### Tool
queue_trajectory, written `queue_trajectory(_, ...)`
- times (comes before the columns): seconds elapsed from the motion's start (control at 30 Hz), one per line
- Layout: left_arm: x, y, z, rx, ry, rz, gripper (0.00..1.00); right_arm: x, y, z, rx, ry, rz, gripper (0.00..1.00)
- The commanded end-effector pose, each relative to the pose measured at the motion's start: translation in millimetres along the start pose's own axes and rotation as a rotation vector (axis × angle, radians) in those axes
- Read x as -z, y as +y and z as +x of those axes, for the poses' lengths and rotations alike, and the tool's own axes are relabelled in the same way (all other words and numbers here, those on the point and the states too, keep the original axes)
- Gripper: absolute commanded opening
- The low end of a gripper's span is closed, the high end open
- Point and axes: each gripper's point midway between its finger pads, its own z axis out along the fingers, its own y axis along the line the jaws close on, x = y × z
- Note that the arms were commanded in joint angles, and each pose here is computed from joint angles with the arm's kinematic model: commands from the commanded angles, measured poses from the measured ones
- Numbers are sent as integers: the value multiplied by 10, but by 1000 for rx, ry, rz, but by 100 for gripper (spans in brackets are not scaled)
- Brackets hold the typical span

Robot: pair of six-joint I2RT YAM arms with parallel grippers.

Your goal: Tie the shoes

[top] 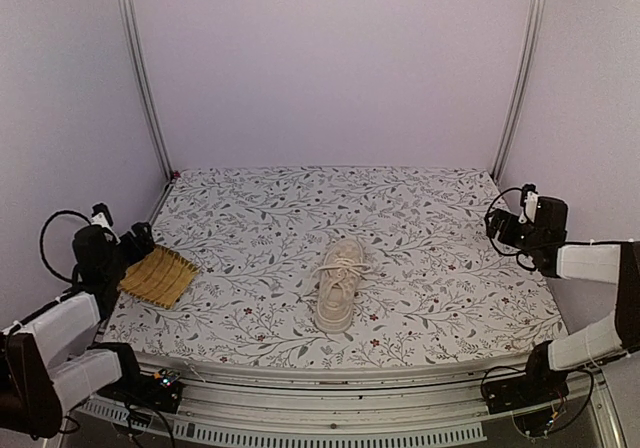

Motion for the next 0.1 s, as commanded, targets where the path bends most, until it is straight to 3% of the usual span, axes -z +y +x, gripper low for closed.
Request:
queue_trajectory(0.0,0,80,-47,-144,-99,-19,97,110,-133,-285,72,-181,83,99)
queue_trajectory(0.07,-41,160,-14,-130,-100,-57,97,110,-199,-267,92,-200,115,99)
